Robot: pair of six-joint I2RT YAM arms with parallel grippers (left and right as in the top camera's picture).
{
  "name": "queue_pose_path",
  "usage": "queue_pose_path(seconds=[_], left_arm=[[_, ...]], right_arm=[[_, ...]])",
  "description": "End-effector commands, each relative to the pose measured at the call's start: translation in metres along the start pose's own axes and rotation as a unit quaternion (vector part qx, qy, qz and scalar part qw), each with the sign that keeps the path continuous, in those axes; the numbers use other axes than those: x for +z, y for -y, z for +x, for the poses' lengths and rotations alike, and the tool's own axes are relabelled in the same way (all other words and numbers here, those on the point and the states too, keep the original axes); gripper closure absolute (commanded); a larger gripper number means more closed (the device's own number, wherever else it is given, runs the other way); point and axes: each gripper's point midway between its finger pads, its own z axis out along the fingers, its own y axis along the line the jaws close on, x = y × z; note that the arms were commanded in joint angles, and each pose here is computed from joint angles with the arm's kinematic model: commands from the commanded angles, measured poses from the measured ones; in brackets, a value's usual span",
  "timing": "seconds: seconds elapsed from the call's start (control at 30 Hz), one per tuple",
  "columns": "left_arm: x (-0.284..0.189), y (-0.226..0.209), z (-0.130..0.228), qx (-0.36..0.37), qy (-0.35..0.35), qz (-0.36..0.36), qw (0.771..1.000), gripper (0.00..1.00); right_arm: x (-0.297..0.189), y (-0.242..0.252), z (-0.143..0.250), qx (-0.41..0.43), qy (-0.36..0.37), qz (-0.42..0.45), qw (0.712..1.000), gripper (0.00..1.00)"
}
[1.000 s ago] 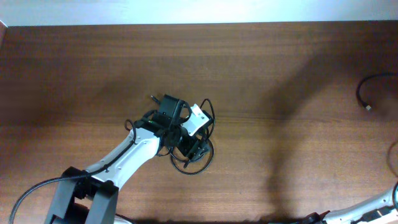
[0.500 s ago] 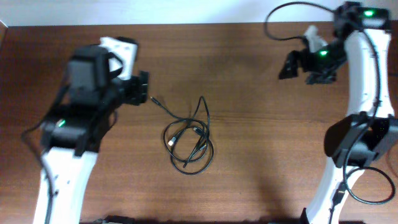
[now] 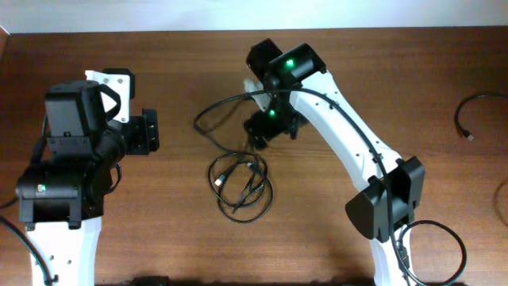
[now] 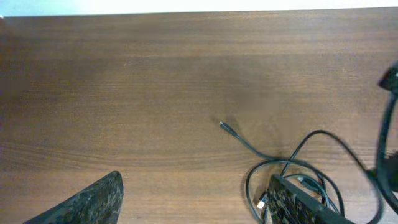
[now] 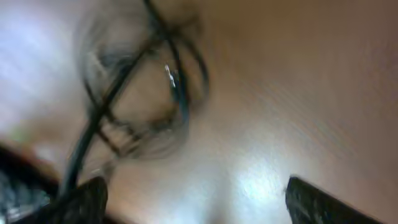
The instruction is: Untangle cables
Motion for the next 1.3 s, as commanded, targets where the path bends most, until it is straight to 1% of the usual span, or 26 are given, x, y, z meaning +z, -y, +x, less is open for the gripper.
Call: queue_pose_path(seconds=[0.0,0.07,0.13,0.23,0.3,0.33,0.37,0.4,0.47,0.53,0.57,0.6,0.63,0.7,0.73,0.77,0.83,0.9,0.93,1.0,1.03,1.07,1.1,1.17,1.2,1.27], left_arm=[[-0.006,0.001,-0.002,0.008,0.008,0.004,1.0,0.25],[-0.006,0.001,-0.002,0.008,0.009,0.004,1.0,0.25],[-0.006,0.001,-0.003,0.008,0.01,0.004,1.0,0.25],[-0.006,0.001,-0.003,0.008,0.01,0.004,1.0,0.25],[-0.006,0.001,-0.003,0.008,0.01,0.004,1.0,0.25],[-0.006,0.001,-0.003,0.008,0.01,0.004,1.0,0.25],[-0.006,0.001,-0.003,0.007,0.01,0.004,1.0,0.25],[-0.006,0.001,-0.003,0.008,0.01,0.004,1.0,0.25],[-0.006,0.001,-0.003,0.008,0.01,0.004,1.0,0.25],[-0.006,0.001,-0.003,0.007,0.01,0.004,1.0,0.25],[-0.006,0.004,-0.003,0.008,0.01,0.012,1.0,0.25],[-0.006,0.006,-0.003,0.007,0.011,0.017,1.0,0.25],[-0.006,0.008,-0.003,0.008,0.011,0.025,1.0,0.25],[-0.006,0.019,-0.002,0.008,0.009,0.057,0.998,0.26],[-0.006,0.037,0.001,0.036,0.007,0.11,0.993,0.28],[-0.006,0.061,0.006,0.067,0.005,0.179,0.982,0.33],[0.003,0.089,0.023,0.14,-0.016,0.238,0.961,0.37],[0.014,0.112,0.043,0.199,-0.042,0.272,0.94,0.42],[0.021,0.134,0.059,0.245,-0.059,0.31,0.917,0.43],[0.039,0.167,0.089,0.3,-0.101,0.354,0.88,0.47],[0.049,0.177,0.101,0.327,-0.114,0.368,0.863,0.41],[0.06,0.188,0.116,0.37,-0.124,0.386,0.836,0.34],[0.078,0.201,0.129,0.389,-0.141,0.4,0.818,0.32],[0.121,0.22,0.14,0.396,-0.151,0.408,0.809,0.29],[0.14,0.229,0.144,0.399,-0.149,0.41,0.807,0.19],[0.164,0.241,0.145,0.406,-0.134,0.411,0.805,0.14]], right_arm=[[-0.022,-0.04,-0.043,-0.02,0.108,-0.102,0.989,0.09],[-0.022,-0.043,-0.044,-0.024,0.112,-0.102,0.988,0.09],[-0.015,-0.05,-0.036,-0.015,0.089,-0.105,0.99,0.09],[0.011,-0.077,-0.024,-0.042,0.058,-0.108,0.992,0.09],[0.039,-0.095,-0.02,-0.065,0.046,-0.108,0.991,0.09],[0.042,-0.094,-0.019,-0.065,0.044,-0.106,0.991,0.12],[0.041,-0.093,-0.02,-0.064,0.046,-0.104,0.991,0.47],[0.041,-0.089,-0.021,-0.058,0.047,-0.104,0.992,0.96],[0.022,-0.058,-0.027,0.005,0.059,-0.08,0.995,0.96],[-0.051,-0.025,-0.034,0.036,0.118,-0.076,0.989,0.96],[-0.106,-0.012,-0.025,0.037,0.16,-0.068,0.984,0.96],[-0.155,-0.007,-0.018,0.029,0.218,-0.06,0.974,0.96],[-0.203,-0.014,-0.013,0.014,0.293,-0.062,0.954,0.96],[-0.275,-0.031,0.013,-0.016,0.4,-0.056,0.914,0.96],[-0.299,-0.036,0.028,-0.024,0.434,-0.054,0.899,0.96],[-0.318,-0.04,0.045,-0.03,0.459,-0.052,0.887,0.96],[-0.333,-0.044,0.061,-0.035,0.478,-0.051,0.876,0.96],[-0.335,-0.049,0.064,-0.042,0.48,-0.062,0.874,0.96],[-0.336,-0.057,0.066,-0.054,0.477,-0.085,0.873,0.96],[-0.336,-0.058,0.066,-0.056,0.477,-0.087,0.873,0.96],[-0.336,-0.059,0.066,-0.057,0.477,-0.089,0.873,0.96],[-0.337,-0.063,0.068,-0.062,0.477,-0.097,0.871,0.96],[-0.338,-0.064,0.07,-0.064,0.479,-0.1,0.87,0.96],[-0.339,-0.068,0.071,-0.07,0.477,-0.111,0.869,0.96],[-0.339,-0.075,0.073,-0.079,0.475,-0.128,0.867,0.96],[-0.341,-0.083,0.076,-0.092,0.472,-0.151,0.864,0.96]])
